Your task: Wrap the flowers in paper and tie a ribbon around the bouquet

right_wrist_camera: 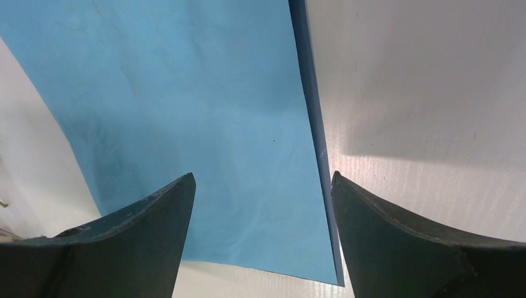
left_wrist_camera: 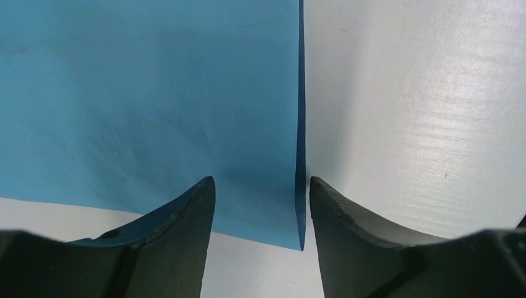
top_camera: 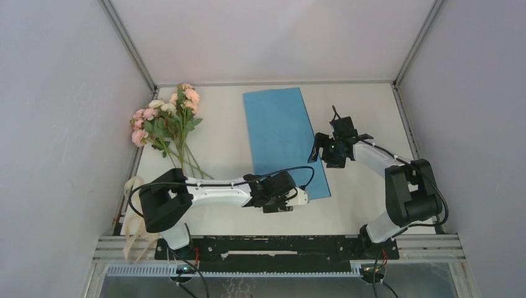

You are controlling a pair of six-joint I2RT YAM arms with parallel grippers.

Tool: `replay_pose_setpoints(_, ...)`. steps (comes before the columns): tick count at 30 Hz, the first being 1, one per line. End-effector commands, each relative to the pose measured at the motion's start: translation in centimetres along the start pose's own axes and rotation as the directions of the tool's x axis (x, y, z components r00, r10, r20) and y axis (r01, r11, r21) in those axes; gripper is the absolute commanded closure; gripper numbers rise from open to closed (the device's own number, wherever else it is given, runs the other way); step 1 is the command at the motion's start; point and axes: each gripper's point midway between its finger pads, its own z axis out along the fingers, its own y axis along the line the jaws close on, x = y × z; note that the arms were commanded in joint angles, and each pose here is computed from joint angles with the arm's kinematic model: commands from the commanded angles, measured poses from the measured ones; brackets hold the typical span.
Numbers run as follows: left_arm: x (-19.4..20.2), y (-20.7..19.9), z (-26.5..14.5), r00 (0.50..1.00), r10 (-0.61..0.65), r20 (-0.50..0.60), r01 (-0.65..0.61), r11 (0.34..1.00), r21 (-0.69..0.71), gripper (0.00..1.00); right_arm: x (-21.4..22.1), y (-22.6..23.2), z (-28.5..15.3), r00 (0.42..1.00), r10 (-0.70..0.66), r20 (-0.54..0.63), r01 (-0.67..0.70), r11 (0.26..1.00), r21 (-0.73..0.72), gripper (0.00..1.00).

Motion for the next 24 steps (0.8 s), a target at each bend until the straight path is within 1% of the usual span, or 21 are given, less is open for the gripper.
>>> replay_pose_setpoints(1,0.2,0.9,-0.3,1.000,0.024,-0.001,-0.024,0.999,-0.046,0.38,-1.6,0.7,-1.8,0.996,-0.035,0.079,0.037,0.999,-0.023,0.11)
replay_pose_setpoints(2,0.2,1.2,-0.3,1.000,0.027,-0.002,-0.027,0.998,-0.062,0.39,-1.6,0.8,-2.0,0.996,-0.039,0.083,0.041,0.999,-0.025,0.11)
replay_pose_setpoints(5,0.1,2.2,-0.5,0.999,0.032,0.007,-0.031,0.992,-0.121,0.51,-1.7,0.8,-2.5,0.995,-0.046,0.093,0.048,0.999,-0.023,0.11)
replay_pose_setpoints(7,0.0,3.0,-0.8,0.999,0.031,0.019,-0.027,0.986,-0.165,0.66,-1.8,0.8,-2.8,0.993,-0.053,0.103,0.055,0.998,-0.017,0.11)
replay_pose_setpoints(8,-0.2,3.4,-1.0,0.999,0.030,0.030,-0.024,0.982,-0.189,0.78,-1.8,0.8,-3.0,0.993,-0.057,0.107,0.059,0.998,-0.015,0.10)
replay_pose_setpoints(9,-0.3,3.9,-1.3,0.999,0.026,0.038,-0.018,0.976,-0.217,0.89,-1.8,0.8,-3.2,0.992,-0.060,0.111,0.062,0.998,-0.013,0.10)
replay_pose_setpoints(10,-0.4,4.5,-1.6,0.999,0.020,0.046,-0.008,0.968,-0.250,0.95,-1.9,0.7,-3.4,0.991,-0.064,0.116,0.065,0.998,-0.008,0.10)
replay_pose_setpoints(13,-0.8,6.9,-3.0,0.995,-0.027,0.097,0.059,0.937,-0.344,0.99,-2.3,0.2,-3.9,0.991,-0.047,0.128,0.049,0.999,-0.011,0.08)
replay_pose_setpoints(15,-0.9,8.5,-4.2,0.984,-0.092,0.150,0.143,0.917,-0.373,1.00,-2.6,-0.1,-4.3,0.992,-0.011,0.125,0.016,0.999,-0.034,0.08)
replay_pose_setpoints(17,-0.8,10.1,-5.4,0.963,-0.168,0.209,0.238,0.894,-0.379,1.00,-2.6,0.0,-4.6,0.993,0.021,0.120,-0.011,0.997,-0.081,0.06)
replay_pose_setpoints(20,-0.3,12.2,-6.8,0.907,-0.290,0.306,0.389,0.855,-0.343,1.00,-2.1,1.2,-4.8,0.994,0.071,0.089,-0.050,0.976,-0.212,0.05)
replay_pose_setpoints(21,0.0,12.8,-7.1,0.885,-0.326,0.332,0.430,0.845,-0.316,1.00,-1.6,2.2,-4.9,0.994,0.088,0.057,-0.069,0.958,-0.278,0.05)
replay_pose_setpoints(22,0.0,13.1,-7.4,0.869,-0.349,0.352,0.456,0.840,-0.293,1.00,-1.4,2.9,-4.8,0.994,0.102,0.035,-0.085,0.942,-0.324,0.05)
replay_pose_setpoints(24,0.4,13.3,-7.5,0.853,-0.376,0.362,0.481,0.835,-0.266,1.00,-1.1,4.6,-4.7,0.993,0.118,-0.013,-0.112,0.895,-0.431,0.05)
